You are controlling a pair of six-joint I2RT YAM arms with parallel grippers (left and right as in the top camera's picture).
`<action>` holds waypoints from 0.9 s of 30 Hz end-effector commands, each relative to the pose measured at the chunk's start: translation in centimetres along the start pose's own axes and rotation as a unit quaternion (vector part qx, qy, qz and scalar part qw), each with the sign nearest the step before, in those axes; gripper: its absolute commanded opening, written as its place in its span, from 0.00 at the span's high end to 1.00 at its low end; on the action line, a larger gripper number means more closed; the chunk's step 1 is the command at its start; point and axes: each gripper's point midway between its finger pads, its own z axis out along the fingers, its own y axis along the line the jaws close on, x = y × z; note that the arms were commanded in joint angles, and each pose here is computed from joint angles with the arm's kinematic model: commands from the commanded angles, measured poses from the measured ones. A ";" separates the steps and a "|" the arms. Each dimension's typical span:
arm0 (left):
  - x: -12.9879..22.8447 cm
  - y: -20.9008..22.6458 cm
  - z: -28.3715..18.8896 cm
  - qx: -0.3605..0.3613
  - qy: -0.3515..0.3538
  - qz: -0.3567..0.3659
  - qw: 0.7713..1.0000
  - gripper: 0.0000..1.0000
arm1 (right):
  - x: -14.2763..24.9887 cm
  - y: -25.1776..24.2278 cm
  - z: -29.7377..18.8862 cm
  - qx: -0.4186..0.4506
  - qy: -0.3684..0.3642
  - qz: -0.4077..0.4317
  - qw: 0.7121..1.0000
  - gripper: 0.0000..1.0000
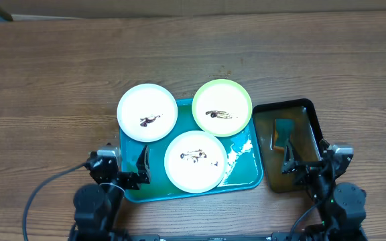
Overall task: Clean dirty plates on tray and stack at the side
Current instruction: 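Grip the rim of the bottom white plate with the left gripper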
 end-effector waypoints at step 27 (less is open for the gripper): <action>-2.1 -4.3 4.1 0.081 0.379 -0.004 0.922 0.00 | -3.6 1.9 4.1 0.068 0.300 0.037 0.951 0.00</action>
